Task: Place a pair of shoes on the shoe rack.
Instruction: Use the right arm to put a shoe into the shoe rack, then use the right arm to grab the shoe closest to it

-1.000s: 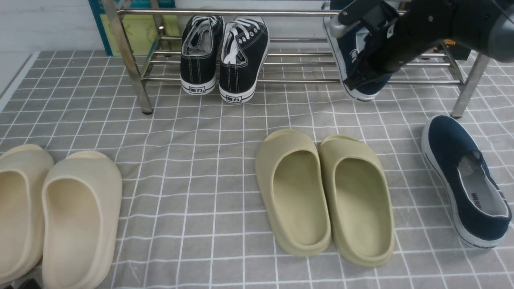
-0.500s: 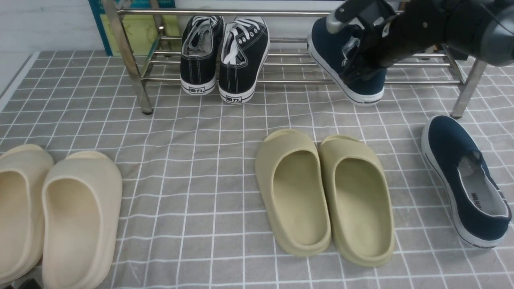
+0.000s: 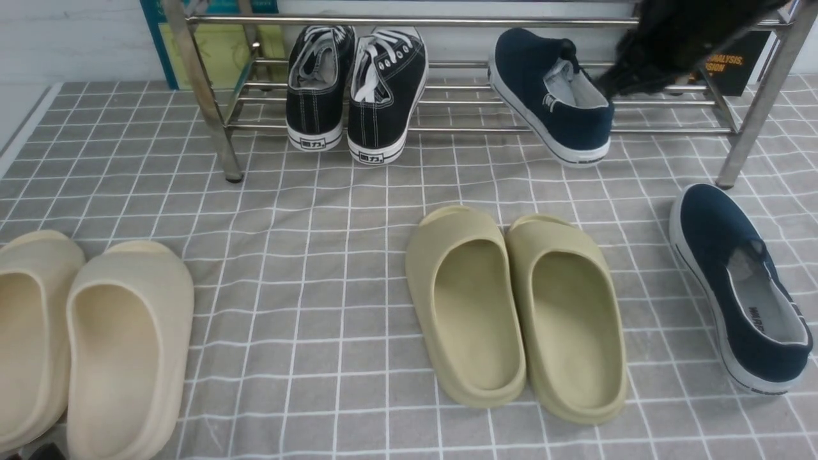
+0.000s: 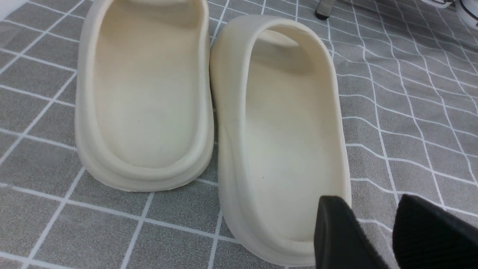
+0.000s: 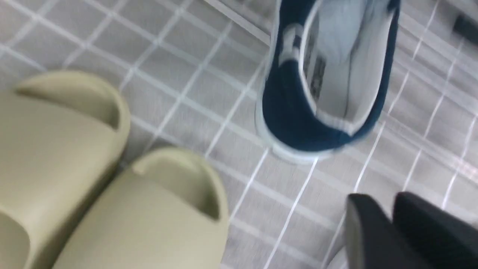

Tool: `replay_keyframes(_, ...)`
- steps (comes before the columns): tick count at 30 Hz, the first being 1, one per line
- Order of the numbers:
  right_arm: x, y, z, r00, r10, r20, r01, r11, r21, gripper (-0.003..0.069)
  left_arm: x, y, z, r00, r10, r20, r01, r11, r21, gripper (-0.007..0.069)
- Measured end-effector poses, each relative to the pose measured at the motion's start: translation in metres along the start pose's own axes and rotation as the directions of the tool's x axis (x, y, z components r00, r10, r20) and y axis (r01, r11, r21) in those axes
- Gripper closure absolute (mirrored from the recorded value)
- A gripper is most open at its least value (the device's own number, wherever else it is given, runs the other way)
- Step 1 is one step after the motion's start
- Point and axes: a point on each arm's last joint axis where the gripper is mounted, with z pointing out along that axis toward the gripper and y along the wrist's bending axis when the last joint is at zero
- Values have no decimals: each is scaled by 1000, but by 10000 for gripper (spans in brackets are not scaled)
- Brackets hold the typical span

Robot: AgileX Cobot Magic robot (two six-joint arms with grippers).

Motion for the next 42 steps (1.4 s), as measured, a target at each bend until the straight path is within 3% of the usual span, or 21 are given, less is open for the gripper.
replay_keyframes(2,12,-5,19,996,59,-62,-60,998,-25,643,0,0,0,1000,0,0,0,1000,0,386)
replay_keyframes(3,16,-6,30,994,73,-84,-76,996,-34,658,0,0,0,1000,0,0,0,1000,0,386)
replay_keyframes(10,18,-2,84,993,118,-11,-118,992,-54,662,0,0,0,1000,0,0,0,1000,0,386)
replay_keyframes(17,12,12,88,983,181,33,-176,977,-116,661,0,0,0,1000,0,0,0,1000,0,386)
replay_keyframes(25,7,12,77,979,198,52,-190,974,-127,647,0,0,0,1000,0,0,0,1000,0,386)
replay_keyframes(27,6,12,67,979,199,50,-192,973,-130,622,0,0,0,1000,0,0,0,1000,0,386)
replay_keyframes(37,6,8,-33,994,111,14,-109,990,-92,211,0,0,0,1000,0,0,0,1000,0,386)
replay_keyframes(42,20,9,-72,991,90,-103,-98,992,-80,130,0,0,0,1000,0,0,0,1000,0,386)
